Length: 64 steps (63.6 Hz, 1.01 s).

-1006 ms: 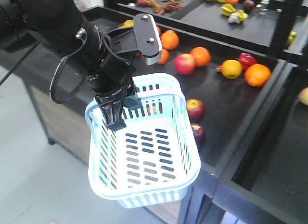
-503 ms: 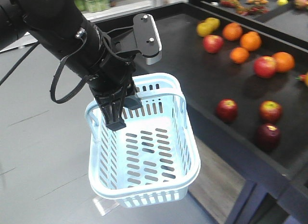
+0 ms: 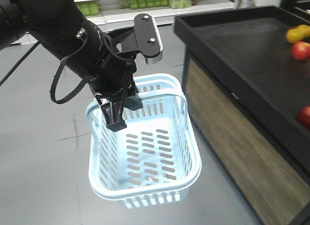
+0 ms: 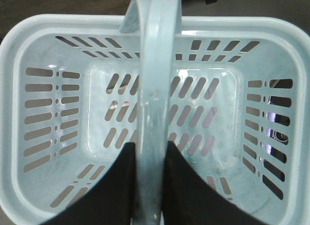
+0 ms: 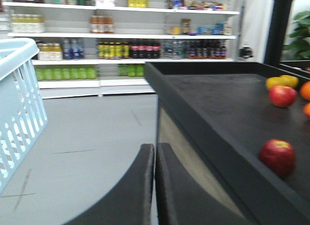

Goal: Pick three apples into basket with both arms
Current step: 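Turn the base away from the table while holding the basket up, then drive the base across the aisle carrying the basket in the left gripper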

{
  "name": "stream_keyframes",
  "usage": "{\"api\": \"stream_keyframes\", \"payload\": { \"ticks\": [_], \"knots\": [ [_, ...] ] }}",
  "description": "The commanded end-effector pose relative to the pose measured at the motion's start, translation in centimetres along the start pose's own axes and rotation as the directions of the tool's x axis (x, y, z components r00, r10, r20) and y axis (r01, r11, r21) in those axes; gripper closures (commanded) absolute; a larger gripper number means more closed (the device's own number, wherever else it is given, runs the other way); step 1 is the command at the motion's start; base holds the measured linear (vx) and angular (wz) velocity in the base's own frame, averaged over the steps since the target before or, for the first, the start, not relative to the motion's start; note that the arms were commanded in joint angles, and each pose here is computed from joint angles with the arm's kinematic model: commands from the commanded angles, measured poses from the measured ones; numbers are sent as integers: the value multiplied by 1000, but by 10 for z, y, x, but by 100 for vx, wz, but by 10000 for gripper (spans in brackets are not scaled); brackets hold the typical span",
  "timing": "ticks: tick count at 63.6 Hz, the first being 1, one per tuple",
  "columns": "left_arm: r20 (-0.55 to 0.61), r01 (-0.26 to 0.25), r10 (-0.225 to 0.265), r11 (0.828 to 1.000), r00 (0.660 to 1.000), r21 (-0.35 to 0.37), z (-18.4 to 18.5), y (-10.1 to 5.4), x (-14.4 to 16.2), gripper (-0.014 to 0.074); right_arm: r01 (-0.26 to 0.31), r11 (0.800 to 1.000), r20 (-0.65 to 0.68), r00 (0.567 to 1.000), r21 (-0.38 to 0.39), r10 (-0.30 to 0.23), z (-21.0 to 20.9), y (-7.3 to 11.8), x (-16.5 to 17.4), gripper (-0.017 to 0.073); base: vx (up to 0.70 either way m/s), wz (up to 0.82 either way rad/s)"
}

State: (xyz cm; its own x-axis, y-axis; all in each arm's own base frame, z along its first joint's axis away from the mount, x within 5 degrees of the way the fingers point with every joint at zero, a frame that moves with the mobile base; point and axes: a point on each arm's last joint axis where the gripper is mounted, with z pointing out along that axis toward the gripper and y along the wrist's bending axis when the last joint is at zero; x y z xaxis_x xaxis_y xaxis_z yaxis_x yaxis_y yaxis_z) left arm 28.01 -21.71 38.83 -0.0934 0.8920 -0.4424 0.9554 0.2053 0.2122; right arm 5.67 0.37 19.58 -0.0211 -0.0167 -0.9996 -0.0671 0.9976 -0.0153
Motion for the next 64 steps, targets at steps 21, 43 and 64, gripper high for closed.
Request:
{"api": "stream_keyframes", "payload": {
  "ticks": [21, 43, 64],
  "knots": [
    [94, 5, 1, 999, 996, -54, -29, -4, -7, 600, 5, 1000, 81, 997, 1, -5, -1, 0, -6, 568, -16, 48],
    [94, 5, 1, 999, 996, -54, -29, -4, -7, 600, 5, 1000, 81, 997, 1, -5, -1, 0, -6, 568, -10, 35],
    [94, 5, 1, 999, 996, -54, -29, -4, -7, 600, 5, 1000, 81, 997, 1, -5, -1, 0, -6, 568, -4, 25]
  ]
}}
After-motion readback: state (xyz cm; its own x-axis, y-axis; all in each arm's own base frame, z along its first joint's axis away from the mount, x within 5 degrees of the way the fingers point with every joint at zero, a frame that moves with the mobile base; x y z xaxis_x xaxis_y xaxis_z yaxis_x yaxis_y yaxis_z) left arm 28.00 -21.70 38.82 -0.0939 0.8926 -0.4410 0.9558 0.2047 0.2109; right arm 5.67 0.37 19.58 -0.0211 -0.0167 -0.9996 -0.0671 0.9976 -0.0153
